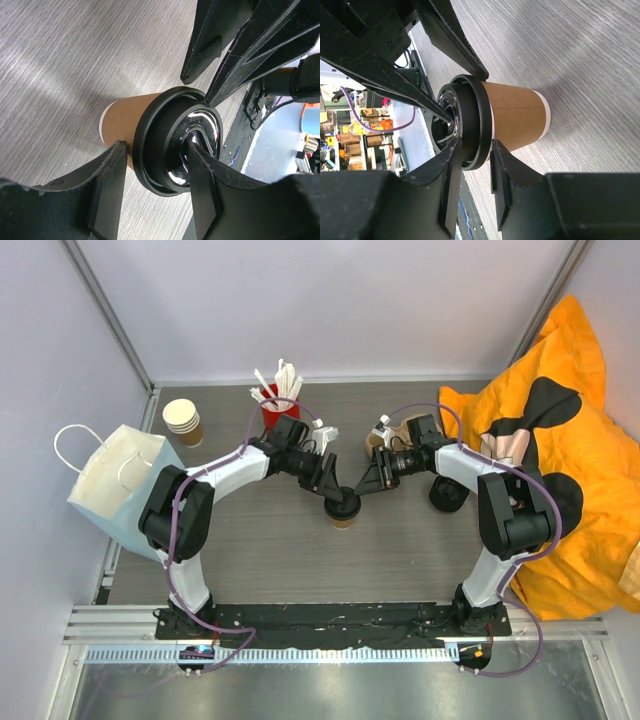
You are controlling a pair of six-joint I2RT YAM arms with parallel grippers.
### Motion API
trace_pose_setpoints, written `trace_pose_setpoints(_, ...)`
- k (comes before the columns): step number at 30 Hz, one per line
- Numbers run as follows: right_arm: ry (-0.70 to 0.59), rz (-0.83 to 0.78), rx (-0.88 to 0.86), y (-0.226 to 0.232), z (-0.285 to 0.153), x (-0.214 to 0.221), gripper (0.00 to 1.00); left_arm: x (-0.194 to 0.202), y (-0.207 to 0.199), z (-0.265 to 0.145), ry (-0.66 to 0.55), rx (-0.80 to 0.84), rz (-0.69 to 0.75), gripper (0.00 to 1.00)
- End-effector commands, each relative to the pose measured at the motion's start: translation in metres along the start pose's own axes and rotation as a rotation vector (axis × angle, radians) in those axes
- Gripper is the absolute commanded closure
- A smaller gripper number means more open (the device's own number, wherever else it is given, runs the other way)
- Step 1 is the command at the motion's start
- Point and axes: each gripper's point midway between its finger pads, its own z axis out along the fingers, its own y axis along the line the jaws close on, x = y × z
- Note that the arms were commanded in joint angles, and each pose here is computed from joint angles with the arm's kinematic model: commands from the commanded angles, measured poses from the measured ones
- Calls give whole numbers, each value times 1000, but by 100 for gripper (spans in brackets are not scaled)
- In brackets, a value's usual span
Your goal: Pack the takeout coffee
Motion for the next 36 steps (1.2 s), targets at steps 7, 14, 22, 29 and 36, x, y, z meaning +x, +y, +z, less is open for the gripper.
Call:
trace_pose_setpoints(7,-8,28,-16,0,-1,4,63,29,44,6,63,-185,-6,48)
trace_pose_setpoints(14,-15,38,-24,1,-2,4,62,28,44,6,61,-187,-6,48)
trace_pose_setpoints(22,-13,53,-17,-4,0,6,67,29,44,7,62,-186,-5,48)
trace_pose_setpoints(29,-13,59,-27,-3,1,8,71,28,43,6,61,-184,-3,48)
trace_pose_setpoints(36,-23,54,-40,2,-1,4,69,28,43,6,61,-186,-4,48)
